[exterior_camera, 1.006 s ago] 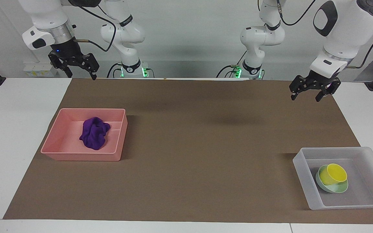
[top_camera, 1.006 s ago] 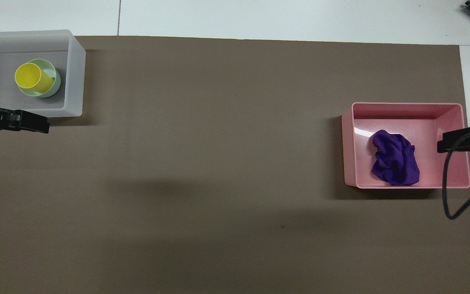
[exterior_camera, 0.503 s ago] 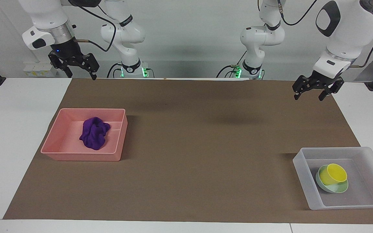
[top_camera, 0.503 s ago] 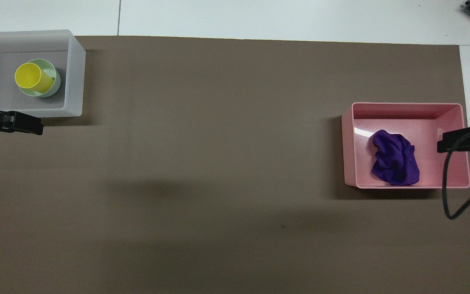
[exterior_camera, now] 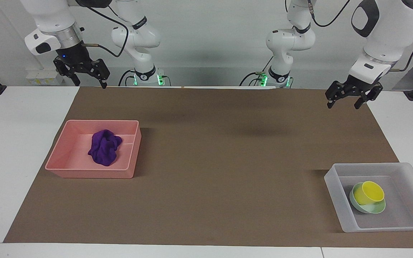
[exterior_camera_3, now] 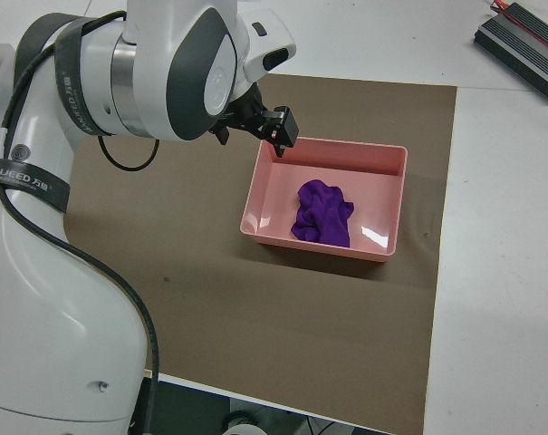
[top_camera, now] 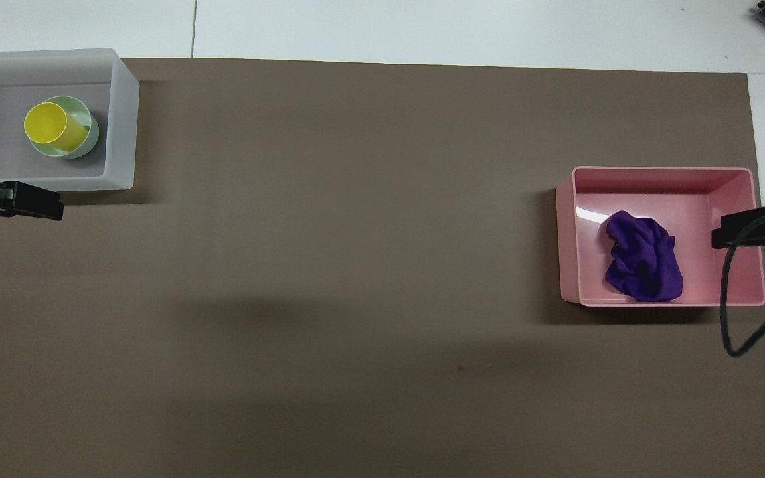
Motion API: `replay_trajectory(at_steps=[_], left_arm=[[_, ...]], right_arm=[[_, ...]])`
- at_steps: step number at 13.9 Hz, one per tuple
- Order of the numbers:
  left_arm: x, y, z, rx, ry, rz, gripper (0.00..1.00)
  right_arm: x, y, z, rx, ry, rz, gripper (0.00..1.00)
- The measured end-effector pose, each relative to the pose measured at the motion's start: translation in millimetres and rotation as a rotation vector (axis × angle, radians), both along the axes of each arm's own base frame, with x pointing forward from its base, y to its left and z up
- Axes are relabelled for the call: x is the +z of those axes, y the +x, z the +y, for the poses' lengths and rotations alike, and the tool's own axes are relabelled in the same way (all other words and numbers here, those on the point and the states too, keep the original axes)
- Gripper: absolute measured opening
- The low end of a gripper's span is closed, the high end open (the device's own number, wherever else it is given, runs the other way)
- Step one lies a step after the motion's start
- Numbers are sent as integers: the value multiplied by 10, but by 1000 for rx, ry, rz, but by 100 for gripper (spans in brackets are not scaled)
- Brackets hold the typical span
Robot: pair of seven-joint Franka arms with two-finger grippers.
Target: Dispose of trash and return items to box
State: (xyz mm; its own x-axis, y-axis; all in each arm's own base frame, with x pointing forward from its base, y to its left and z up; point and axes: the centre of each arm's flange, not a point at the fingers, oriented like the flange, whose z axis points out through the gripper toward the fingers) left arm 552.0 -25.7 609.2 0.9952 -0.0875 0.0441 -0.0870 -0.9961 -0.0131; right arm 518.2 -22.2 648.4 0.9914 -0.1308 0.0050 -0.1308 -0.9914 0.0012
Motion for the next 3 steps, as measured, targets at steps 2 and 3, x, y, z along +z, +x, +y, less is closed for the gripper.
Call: replay_trajectory(at_steps=[2,3], left_arm=[[3,-1,0,11,-1,-1,100],[3,-1,0,13,-1,-1,100]], right_arm=[[0,0,0,0,0,0,100],[0,0,0,0,0,0,100]])
